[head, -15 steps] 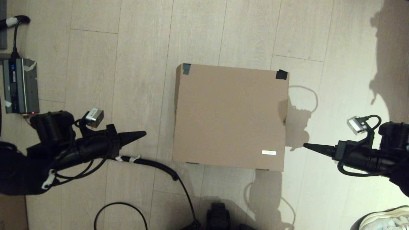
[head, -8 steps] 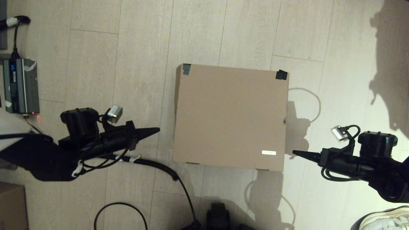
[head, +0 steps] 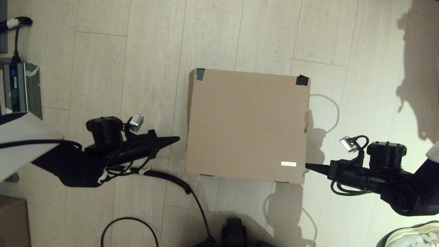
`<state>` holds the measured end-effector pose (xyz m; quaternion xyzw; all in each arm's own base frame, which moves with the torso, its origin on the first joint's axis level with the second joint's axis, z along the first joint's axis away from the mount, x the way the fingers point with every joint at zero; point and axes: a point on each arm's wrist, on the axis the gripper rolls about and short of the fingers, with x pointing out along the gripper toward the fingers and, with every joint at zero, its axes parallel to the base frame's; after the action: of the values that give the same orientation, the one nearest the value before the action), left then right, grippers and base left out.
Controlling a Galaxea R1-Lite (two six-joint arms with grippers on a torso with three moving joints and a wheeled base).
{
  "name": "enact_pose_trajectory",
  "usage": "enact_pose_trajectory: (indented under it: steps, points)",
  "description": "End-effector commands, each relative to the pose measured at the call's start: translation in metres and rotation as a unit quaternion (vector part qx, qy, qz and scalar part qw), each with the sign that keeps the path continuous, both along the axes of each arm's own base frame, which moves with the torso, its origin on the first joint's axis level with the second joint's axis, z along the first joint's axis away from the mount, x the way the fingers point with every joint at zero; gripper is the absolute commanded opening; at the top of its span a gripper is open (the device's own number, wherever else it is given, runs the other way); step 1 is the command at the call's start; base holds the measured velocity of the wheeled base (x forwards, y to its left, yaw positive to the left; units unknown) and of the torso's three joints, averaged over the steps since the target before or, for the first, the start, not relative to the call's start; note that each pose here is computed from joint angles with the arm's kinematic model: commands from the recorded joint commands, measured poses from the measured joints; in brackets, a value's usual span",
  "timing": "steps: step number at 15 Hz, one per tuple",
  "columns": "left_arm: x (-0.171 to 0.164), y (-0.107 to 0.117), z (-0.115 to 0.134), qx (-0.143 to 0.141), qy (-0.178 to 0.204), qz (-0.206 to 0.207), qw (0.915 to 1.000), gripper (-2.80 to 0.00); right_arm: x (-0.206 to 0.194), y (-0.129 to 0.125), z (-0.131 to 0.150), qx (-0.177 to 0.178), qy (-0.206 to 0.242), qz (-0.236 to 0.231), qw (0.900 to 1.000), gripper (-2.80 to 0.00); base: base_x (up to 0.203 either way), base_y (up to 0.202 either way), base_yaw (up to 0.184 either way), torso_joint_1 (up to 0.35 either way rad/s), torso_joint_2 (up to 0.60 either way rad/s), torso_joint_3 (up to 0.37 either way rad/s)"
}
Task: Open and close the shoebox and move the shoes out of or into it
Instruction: Open the shoe box
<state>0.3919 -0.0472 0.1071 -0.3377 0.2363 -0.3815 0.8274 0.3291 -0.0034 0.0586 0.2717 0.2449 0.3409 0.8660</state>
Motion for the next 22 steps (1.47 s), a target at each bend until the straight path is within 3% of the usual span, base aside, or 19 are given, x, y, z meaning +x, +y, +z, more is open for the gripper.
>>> enact_pose_trajectory:
  steps: [1,8,12,22]
  points:
    - [0.002,-0.003,-0.005,-0.001,0.006,-0.004,1.0,-2.8,0.001,0.003,-0.002,0.002,0.001,0.005,1.0,-2.8,0.0,0.0,0.0,0.0,0.0,0.0]
    - [0.001,-0.02,-0.014,0.0,0.018,-0.026,0.9995,-2.8,0.006,0.011,-0.008,0.007,0.012,0.016,1.0,-2.8,0.0,0.0,0.0,0.0,0.0,0.0]
    - [-0.003,-0.019,-0.014,0.001,0.021,-0.025,0.9995,-2.8,0.005,0.017,0.009,0.038,0.006,0.021,0.999,-2.8,0.0,0.0,0.0,0.0,0.0,0.0]
    - [-0.032,-0.016,0.021,-0.002,-0.005,-0.026,0.9996,-2.8,-0.023,0.02,0.059,0.06,-0.033,0.021,0.997,-2.8,0.0,0.0,0.0,0.0,0.0,0.0]
